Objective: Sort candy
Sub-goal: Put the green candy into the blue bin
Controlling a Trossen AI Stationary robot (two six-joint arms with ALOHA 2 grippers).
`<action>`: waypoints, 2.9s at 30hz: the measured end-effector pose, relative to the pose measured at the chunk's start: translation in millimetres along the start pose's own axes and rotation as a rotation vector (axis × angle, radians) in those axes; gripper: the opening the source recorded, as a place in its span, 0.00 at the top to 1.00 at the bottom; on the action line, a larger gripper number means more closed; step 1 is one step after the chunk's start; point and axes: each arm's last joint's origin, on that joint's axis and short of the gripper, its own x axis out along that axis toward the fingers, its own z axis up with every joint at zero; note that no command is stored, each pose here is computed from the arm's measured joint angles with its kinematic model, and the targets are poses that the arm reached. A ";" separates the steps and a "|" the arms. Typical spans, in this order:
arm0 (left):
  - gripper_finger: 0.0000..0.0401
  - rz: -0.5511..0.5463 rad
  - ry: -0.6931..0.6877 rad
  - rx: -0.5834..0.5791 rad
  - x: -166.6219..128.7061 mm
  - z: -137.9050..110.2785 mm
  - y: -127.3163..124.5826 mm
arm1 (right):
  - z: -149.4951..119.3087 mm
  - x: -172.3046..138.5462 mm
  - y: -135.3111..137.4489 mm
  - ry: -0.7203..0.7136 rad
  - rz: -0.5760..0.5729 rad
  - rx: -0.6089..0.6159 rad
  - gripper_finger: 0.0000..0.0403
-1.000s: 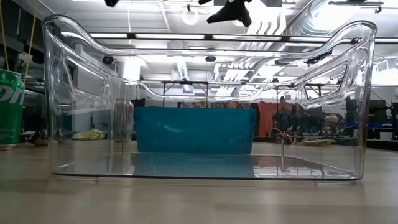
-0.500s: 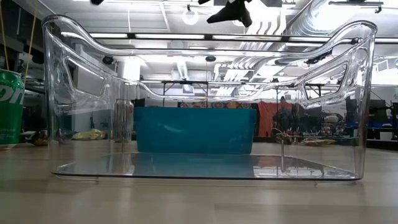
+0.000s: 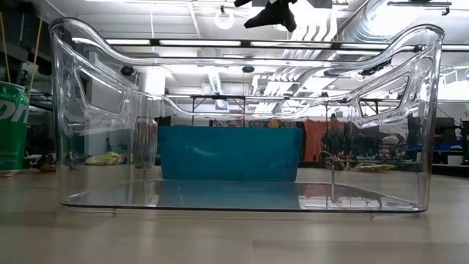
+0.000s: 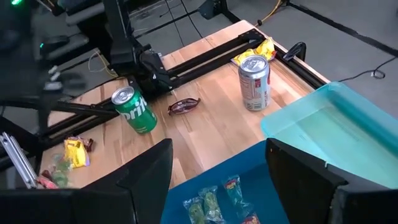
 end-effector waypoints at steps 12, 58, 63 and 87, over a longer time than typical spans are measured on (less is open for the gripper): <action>0.43 0.317 0.268 0.296 124.9 -94.3 -29.4 | -0.5 0.3 -1.5 0.009 -0.007 -0.073 0.37; 1.00 0.458 -0.815 0.203 -39.8 10.9 12.4 | -1.4 0.3 -1.8 0.017 -0.010 -0.010 0.37; 1.00 0.510 -0.879 0.313 -43.0 58.5 24.8 | 1.9 0.3 -0.2 -0.019 0.004 0.000 0.37; 0.86 0.472 -0.735 0.289 65.3 171.0 118.1 | 17.5 -30.7 3.0 -0.135 0.066 0.004 0.37</action>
